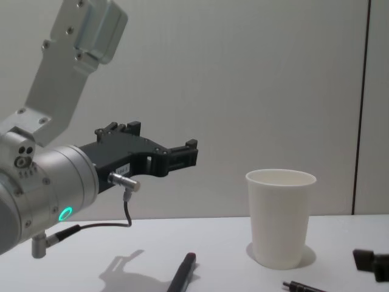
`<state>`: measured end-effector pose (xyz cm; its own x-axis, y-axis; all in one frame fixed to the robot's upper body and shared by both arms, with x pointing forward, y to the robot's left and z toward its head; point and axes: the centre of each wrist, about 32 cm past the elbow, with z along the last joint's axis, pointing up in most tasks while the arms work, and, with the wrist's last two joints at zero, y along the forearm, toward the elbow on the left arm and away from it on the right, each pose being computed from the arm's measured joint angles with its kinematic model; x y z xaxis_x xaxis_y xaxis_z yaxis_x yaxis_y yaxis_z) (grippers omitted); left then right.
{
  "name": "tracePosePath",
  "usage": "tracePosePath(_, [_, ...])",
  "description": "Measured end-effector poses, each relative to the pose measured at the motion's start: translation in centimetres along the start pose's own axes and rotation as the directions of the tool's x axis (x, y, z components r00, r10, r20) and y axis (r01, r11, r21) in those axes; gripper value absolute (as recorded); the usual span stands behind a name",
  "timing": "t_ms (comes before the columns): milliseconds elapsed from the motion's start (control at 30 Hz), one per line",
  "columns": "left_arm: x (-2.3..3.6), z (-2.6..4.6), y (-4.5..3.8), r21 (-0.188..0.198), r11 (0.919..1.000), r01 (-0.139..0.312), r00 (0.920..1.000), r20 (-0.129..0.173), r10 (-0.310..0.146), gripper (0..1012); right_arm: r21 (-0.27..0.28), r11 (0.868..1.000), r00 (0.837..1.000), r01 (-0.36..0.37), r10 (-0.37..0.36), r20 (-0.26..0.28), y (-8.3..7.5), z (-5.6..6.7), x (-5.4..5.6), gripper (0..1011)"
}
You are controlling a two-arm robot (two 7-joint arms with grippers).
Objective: Place the pen into the pen holder.
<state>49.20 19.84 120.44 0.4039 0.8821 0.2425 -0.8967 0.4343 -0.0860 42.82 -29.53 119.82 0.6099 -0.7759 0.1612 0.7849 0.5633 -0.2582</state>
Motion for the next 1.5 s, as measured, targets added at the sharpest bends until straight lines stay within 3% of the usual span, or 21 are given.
tracePosePath(633, [0.00,0.00,0.00,0.000,1.0000,0.000,1.0000,0.000,0.000,1001,-0.103,0.994,1.000,-0.021,0.019,-0.025,0.8,-0.7,-0.9,1001])
tracePosePath(1500, [0.00,0.00,0.00,0.000,1.0000,0.000,1.0000,0.000,0.000,1001,-0.125,0.991,0.986,-0.044,0.023,-0.163,2.9,-1.6,-1.0,1001])
